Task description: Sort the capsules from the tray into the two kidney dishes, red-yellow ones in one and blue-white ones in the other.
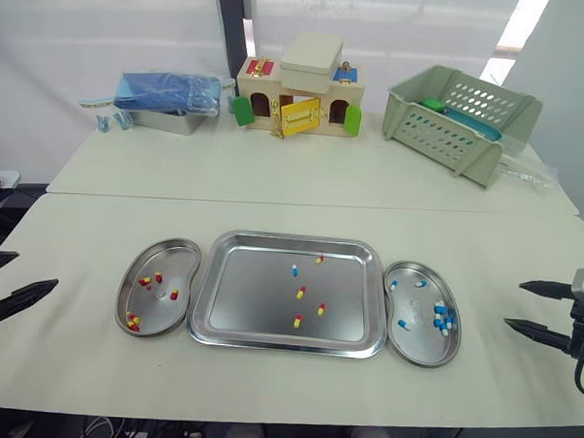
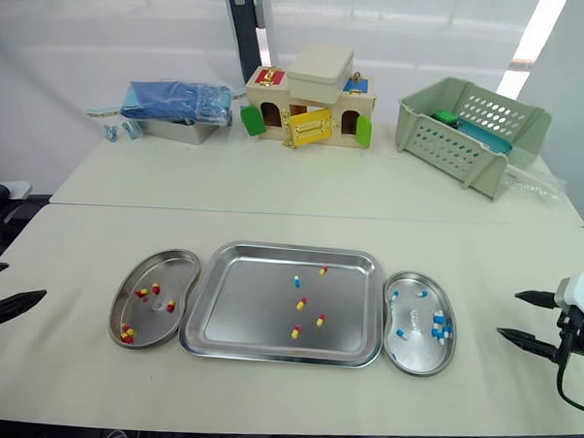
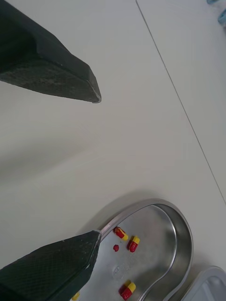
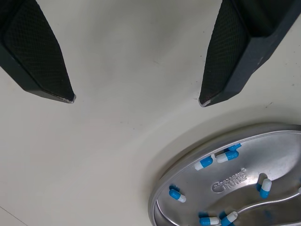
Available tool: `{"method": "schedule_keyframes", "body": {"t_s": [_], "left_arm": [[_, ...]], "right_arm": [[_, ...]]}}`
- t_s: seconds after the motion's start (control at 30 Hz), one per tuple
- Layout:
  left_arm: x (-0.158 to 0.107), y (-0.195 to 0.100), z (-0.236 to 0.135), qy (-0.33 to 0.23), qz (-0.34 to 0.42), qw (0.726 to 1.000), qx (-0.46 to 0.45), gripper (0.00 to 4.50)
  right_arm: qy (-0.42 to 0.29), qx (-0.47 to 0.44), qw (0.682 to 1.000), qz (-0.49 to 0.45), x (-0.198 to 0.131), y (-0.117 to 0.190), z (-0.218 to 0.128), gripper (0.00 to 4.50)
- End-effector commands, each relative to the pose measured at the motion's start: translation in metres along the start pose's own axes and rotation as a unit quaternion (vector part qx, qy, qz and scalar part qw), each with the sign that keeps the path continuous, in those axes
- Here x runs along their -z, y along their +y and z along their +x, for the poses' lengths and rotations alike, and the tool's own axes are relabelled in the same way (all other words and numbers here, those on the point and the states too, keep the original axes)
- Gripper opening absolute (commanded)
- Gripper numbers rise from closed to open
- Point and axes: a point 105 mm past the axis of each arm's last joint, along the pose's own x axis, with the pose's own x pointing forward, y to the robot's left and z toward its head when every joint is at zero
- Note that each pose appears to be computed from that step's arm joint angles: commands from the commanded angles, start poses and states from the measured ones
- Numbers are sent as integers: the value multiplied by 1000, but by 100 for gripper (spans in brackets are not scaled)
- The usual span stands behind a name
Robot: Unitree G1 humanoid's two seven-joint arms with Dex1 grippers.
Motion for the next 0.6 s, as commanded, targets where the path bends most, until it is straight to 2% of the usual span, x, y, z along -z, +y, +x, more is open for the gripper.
{"method": "schedule_keyframes", "body": {"t_s": [0.03, 0.17, 0.2, 0.27, 0.4, 0.6], "left_arm": [[-5, 6, -4, 3, 22, 1000, 0, 450], [-5, 0, -3, 3, 39, 999, 34, 450], [-5, -8, -1, -12, 49, 997, 52, 450], [-2, -29, 2, -47, 62, 992, 96, 450], [15, -90, -1, -68, 44, 979, 188, 450], [9, -142, -3, -154, 26, 964, 213, 450]], "right_arm": [[-7, 4, 1000, -18, -10, -3, -3, 445], [-22, -1, 1000, -13, -12, -2, 3, 445], [-29, -8, 999, -16, -16, 0, 7, 445], [-44, -17, 999, -24, -25, 4, 14, 445], [-75, -41, 995, -41, -48, 17, 22, 445], [-132, -75, 987, -58, -87, 41, 45, 445]]}}
